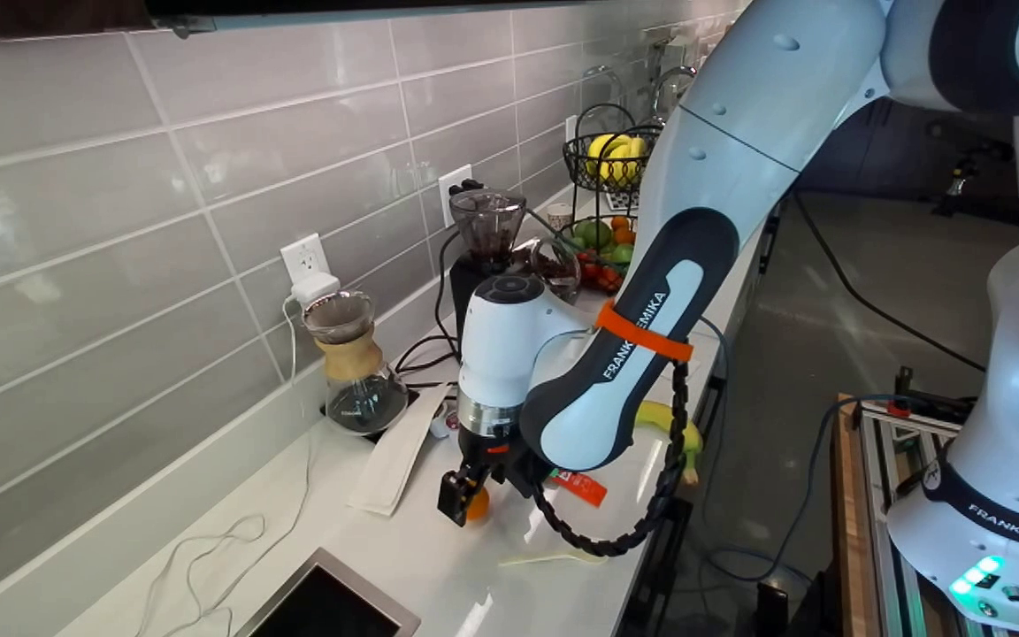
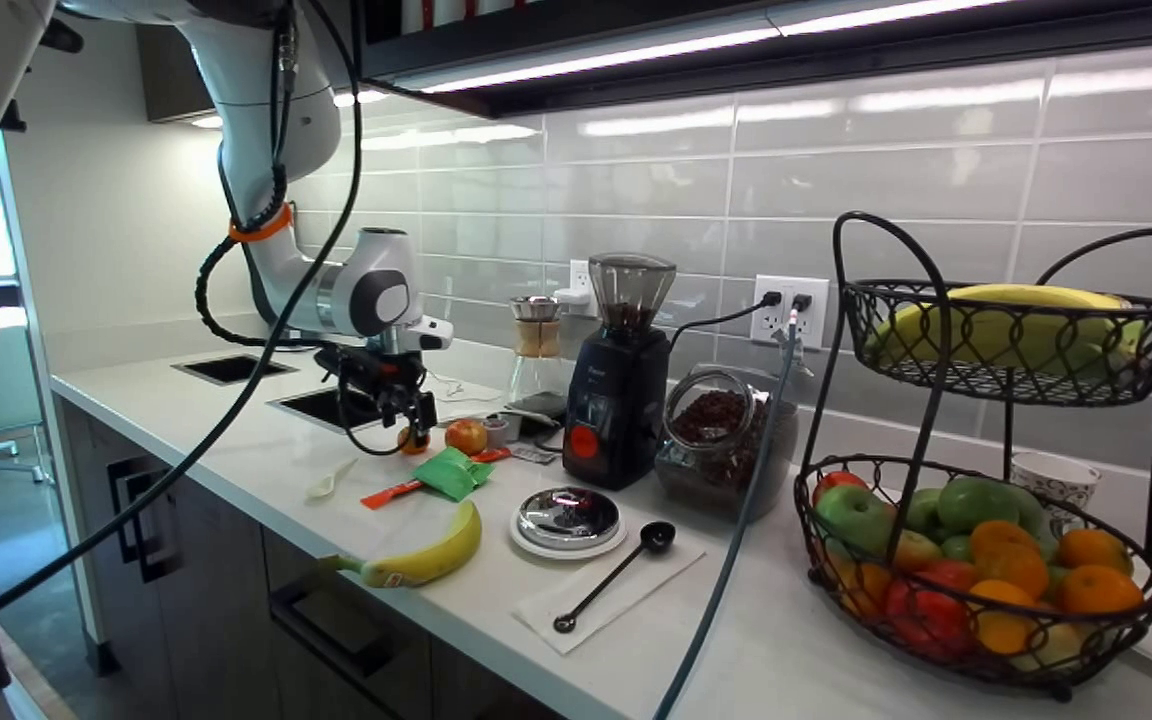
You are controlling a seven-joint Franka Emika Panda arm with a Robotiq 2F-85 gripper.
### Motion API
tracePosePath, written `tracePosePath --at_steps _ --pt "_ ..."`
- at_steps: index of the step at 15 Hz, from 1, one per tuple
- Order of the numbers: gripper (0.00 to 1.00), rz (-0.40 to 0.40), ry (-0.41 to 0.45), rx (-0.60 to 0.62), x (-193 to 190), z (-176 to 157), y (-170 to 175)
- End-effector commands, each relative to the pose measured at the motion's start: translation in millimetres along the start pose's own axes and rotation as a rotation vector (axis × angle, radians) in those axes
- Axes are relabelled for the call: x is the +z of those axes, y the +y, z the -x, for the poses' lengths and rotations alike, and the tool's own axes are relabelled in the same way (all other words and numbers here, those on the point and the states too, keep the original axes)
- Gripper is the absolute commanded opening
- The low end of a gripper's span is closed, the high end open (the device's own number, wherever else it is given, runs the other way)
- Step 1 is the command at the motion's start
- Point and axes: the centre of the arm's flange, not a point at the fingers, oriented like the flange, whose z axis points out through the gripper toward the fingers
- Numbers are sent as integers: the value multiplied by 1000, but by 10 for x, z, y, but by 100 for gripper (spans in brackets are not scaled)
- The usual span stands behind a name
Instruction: Move the clementine from the counter top to the fruit rack where the other clementines are
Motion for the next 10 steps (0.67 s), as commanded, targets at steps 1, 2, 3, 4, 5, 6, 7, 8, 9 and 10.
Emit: tracePosePath --at_steps 1,2,3,4,5,6,7,8,9,10 --pt "66 -14 15 -48 112 -41 -40" --pt "58 -16 16 -57 117 -44 -39" --pt "49 -15 19 -62 119 -47 -33" --pt "42 -16 20 -65 118 -52 -23" --pt "33 -17 22 -68 117 -55 -15" --pt "27 -17 24 -72 112 -62 -10" --pt "27 -16 23 -76 112 -64 -10" --pt "74 -14 24 -79 114 -62 -11" --pt "73 -15 24 -80 114 -63 -12" --pt "74 -14 24 -81 116 -64 -12"
